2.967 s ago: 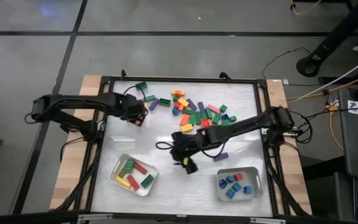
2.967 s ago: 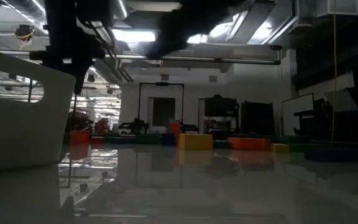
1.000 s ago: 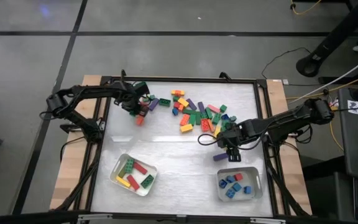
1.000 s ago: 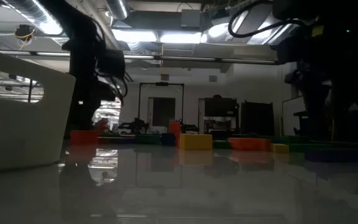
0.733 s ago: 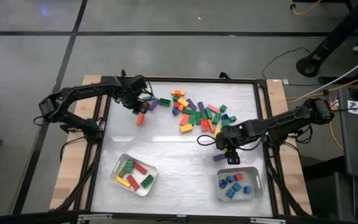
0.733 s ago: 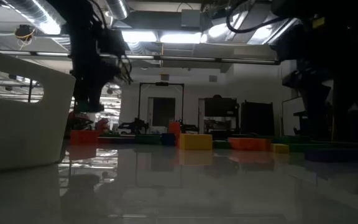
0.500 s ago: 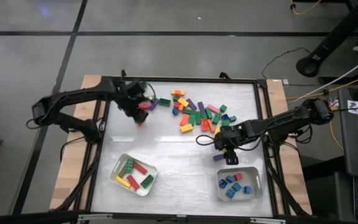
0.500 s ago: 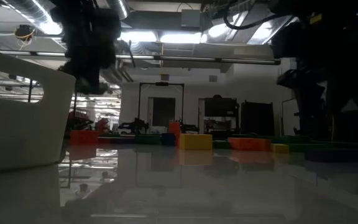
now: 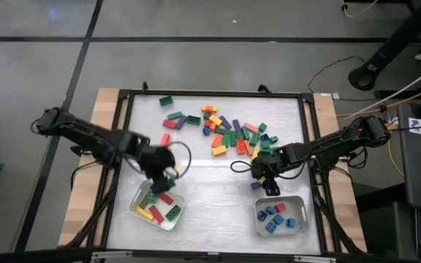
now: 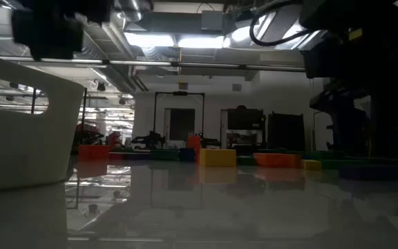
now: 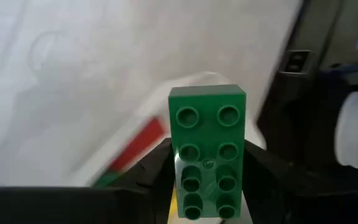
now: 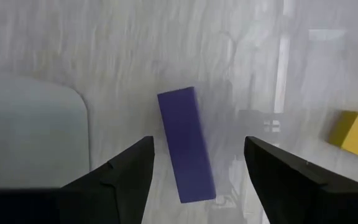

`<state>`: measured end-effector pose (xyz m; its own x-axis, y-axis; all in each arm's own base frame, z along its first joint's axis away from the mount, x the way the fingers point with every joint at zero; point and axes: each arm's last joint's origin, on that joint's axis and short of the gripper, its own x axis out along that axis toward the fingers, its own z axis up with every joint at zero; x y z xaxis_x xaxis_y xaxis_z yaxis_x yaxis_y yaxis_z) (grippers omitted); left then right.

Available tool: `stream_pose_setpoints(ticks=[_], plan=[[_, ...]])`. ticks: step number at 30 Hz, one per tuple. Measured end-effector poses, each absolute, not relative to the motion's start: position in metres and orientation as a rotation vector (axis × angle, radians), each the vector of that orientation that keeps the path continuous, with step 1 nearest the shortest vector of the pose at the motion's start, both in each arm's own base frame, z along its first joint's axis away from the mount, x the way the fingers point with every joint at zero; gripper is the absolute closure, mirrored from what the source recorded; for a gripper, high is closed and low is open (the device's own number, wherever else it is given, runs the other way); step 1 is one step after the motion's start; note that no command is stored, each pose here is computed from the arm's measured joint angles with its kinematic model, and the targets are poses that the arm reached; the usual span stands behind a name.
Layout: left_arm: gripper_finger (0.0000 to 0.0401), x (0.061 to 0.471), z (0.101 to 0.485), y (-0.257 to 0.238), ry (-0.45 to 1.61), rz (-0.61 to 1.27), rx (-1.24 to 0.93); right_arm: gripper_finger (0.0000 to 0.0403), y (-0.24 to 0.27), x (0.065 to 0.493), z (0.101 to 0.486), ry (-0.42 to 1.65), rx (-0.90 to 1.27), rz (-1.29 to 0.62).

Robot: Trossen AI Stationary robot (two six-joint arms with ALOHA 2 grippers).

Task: Sort blocks by size
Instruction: Put the rectangular green game piece into the white bin, then put the rectangular violet block into the white bin

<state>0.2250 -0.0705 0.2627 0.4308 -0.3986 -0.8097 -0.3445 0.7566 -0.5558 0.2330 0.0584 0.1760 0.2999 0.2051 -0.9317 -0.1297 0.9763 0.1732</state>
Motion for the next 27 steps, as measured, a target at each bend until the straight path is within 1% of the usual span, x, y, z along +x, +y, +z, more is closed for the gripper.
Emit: stream_pose_setpoints(ticks=[5,9,12,16,27], plan=[[0.0245,0.223,0.253,-0.113,1.183,-0.046,-0.744,0.0152,0.059,0.234,0.176,1.236,0.070,0.224],[0.0242,0.222,0.239,-0.133,1.209,0.038,-0.698,0.0152,0.059,0.234,0.176,1.232,0.071,0.225],[0.0241,0.226,0.225,-0.140,1.240,0.114,-0.709,0.0152,0.059,0.234,0.176,1.232,0.071,0.225],[0.0233,0.233,0.209,-0.148,1.281,0.164,-0.716,0.0152,0.059,0.234,0.176,1.233,0.071,0.225],[0.0207,0.246,0.182,-0.155,1.320,0.178,-0.679,0.0152,0.059,0.234,0.176,1.236,0.072,0.225]])
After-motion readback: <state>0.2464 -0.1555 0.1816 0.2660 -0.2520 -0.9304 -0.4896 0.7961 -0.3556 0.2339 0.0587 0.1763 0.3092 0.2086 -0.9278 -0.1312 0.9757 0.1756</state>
